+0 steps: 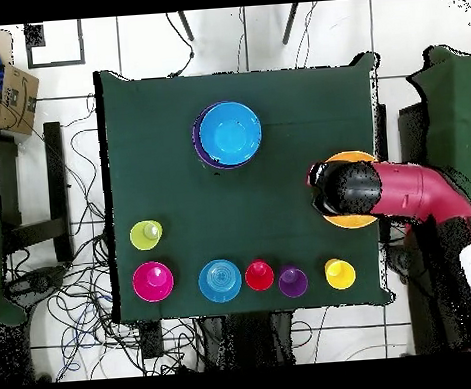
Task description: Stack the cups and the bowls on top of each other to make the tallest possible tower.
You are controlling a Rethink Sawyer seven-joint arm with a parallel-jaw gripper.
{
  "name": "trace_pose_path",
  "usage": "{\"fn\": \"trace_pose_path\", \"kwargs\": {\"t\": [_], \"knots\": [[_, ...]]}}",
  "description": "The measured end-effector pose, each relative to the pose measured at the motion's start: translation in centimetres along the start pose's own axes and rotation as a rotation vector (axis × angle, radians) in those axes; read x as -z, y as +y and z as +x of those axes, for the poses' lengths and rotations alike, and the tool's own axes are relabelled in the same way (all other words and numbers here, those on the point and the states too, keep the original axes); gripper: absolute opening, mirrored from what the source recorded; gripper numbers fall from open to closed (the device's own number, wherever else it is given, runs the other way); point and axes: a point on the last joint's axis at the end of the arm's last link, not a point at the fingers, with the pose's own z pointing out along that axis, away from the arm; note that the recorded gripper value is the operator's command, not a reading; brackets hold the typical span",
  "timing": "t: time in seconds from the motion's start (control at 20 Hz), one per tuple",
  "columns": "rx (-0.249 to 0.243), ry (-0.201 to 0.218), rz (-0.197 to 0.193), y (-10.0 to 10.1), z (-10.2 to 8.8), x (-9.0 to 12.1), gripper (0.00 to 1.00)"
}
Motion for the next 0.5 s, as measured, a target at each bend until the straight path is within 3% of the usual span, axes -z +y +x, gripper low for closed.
{"fn": "trace_pose_path", "kwargs": {"t": [0.5], "knots": [[0.047, 0.034, -0.017, 3.3, 1.3, -1.7, 1.0]]}}
